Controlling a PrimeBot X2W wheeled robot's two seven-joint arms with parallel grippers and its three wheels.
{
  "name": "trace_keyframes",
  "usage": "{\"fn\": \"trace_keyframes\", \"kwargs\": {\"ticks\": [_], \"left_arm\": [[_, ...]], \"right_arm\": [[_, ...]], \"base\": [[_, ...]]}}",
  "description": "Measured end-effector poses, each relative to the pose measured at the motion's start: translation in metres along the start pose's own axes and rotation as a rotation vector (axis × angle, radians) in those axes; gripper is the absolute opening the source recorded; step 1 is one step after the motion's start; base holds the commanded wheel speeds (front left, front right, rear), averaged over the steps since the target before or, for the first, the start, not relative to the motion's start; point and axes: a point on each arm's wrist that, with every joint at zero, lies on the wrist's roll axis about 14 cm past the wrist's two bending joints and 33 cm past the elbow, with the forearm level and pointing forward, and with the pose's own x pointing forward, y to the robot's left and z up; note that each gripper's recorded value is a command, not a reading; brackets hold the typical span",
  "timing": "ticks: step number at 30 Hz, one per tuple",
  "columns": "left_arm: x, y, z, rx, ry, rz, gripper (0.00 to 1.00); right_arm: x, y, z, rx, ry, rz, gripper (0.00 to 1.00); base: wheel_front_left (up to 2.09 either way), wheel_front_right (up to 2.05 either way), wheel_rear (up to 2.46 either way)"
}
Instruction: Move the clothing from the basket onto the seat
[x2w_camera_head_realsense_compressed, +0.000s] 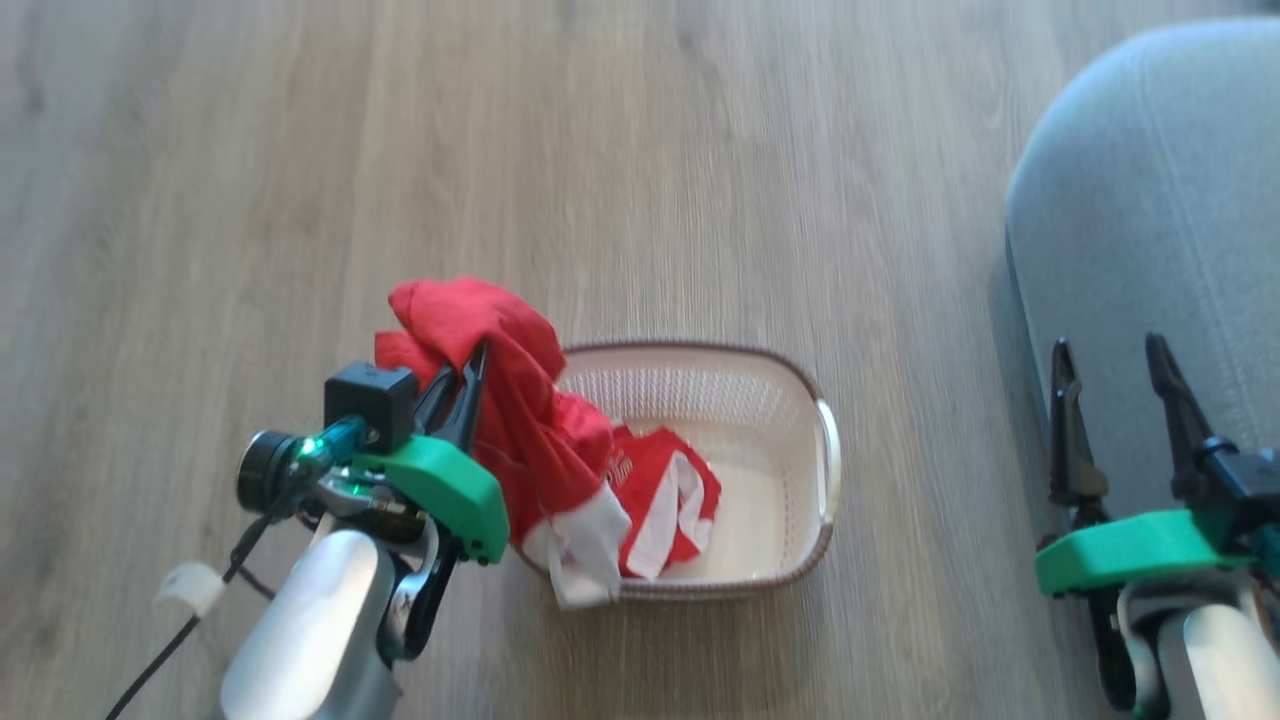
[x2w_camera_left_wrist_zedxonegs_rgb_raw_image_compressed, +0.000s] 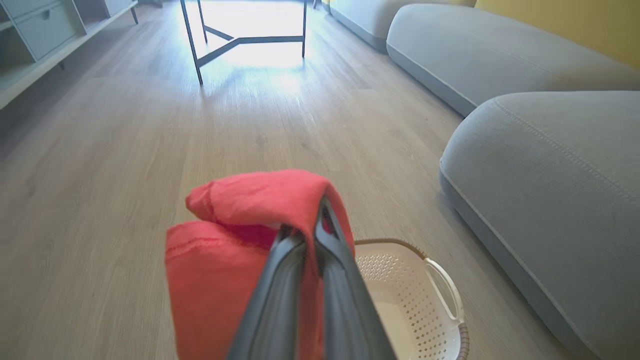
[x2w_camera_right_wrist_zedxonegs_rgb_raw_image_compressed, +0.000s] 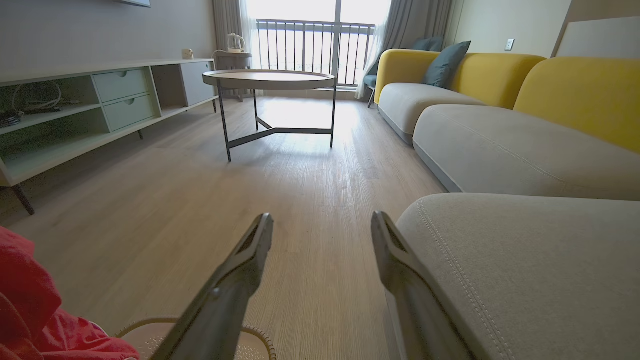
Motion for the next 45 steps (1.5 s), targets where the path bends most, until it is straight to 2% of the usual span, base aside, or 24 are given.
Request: {"fn": "trace_keyframes", "kwargs": {"ticks": [5, 11, 16, 23, 34, 45], "left_arm": [[-0.019, 0.009, 0.02, 0.003, -0.051, 0.046, 0.0], [-0.026, 0.021, 0.043, 0.03, -0.089, 0.065, 0.0], [-0.019, 0.015, 0.06, 0.047, -0.113, 0.04, 0.0], [-0.008, 0.006, 0.08, 0.084, -0.143, -0.003, 0.0], [-0.001, -0.02, 0.096, 0.106, -0.172, -0.072, 0.0], [-0.001, -0.049, 0.103, 0.114, -0.188, -0.143, 0.0]], "right_arm": [[-0.011, 0.013, 0.011, 0.0, -0.022, 0.036, 1.0], [-0.011, 0.039, 0.011, -0.008, -0.017, 0.135, 1.0], [-0.008, 0.078, -0.003, -0.008, 0.023, 0.275, 1.0], [0.006, 0.162, -0.008, -0.033, 0.024, 0.57, 1.0], [0.024, 0.234, -0.006, -0.068, 0.011, 0.793, 1.0], [0.029, 0.261, 0.002, -0.083, -0.004, 0.86, 1.0]], "base": [[0.0, 0.0, 0.0], [0.0, 0.0, 0.0], [0.0, 0.0, 0.0], [0.0, 0.0, 0.0], [0.0, 0.0, 0.0], [0.0, 0.0, 0.0]]}}
